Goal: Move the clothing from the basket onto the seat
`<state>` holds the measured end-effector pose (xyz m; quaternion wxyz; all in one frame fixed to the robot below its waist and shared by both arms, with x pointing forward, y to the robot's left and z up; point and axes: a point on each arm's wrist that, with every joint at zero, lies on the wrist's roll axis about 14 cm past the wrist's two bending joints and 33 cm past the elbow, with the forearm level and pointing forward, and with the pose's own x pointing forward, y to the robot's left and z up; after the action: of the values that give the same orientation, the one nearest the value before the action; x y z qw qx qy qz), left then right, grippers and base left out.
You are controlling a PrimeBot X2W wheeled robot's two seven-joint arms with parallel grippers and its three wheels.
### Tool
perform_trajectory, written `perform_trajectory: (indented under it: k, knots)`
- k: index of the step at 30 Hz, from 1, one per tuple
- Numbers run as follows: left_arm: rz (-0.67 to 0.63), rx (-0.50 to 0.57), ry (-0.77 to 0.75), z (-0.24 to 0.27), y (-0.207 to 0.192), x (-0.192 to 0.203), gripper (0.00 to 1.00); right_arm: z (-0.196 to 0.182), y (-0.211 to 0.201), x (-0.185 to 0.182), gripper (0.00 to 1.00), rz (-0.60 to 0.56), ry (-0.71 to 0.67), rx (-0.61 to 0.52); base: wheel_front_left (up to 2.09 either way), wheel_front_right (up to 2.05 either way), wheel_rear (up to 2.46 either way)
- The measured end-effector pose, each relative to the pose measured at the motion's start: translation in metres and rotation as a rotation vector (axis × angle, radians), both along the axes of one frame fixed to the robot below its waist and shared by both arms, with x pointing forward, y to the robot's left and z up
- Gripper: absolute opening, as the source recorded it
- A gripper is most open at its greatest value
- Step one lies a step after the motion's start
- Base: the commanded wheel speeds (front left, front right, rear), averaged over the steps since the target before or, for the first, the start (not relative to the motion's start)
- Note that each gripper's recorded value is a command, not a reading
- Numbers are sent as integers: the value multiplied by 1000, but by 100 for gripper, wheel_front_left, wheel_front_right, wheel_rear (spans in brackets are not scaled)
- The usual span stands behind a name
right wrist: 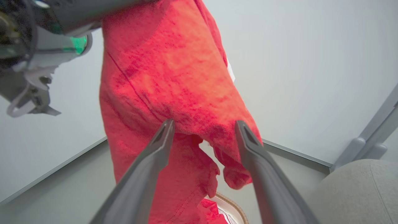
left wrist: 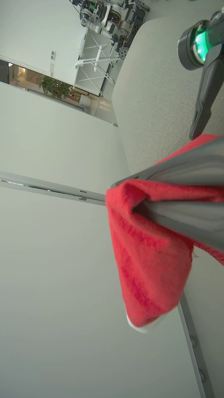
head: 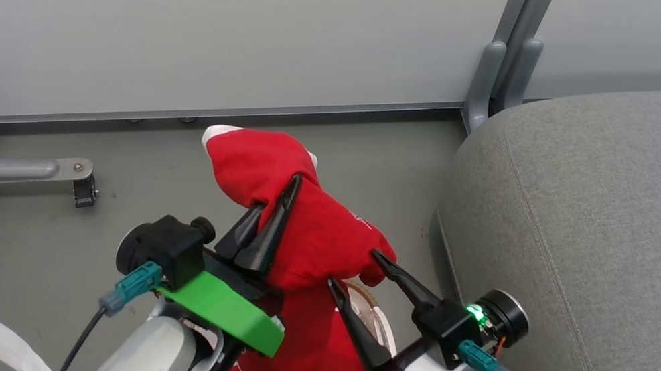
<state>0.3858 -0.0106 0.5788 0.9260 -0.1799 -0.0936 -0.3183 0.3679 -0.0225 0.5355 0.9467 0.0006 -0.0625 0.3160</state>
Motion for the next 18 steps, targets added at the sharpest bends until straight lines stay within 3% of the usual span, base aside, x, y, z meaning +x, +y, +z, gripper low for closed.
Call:
perform_trajectory:
  k: [6,13,14,15,18]
  knots:
    - [-25,-4,22,-5,-7,-10,0,10,32,-1,100,99,-18,0,0,0,0]
    - [-52,-1,37,-9,-13,-23,0,6,52,3,100,139,12,9,0,0,0]
    - [-54,0,38,-9,-13,-24,0,4,55,3,73,144,26,16,0,0,0]
    - [-57,-1,41,-10,-14,-25,0,2,58,3,0,147,39,19,0,0,0]
    - [-57,-5,45,-10,-13,-28,0,-5,62,3,0,151,81,39,0,0,0]
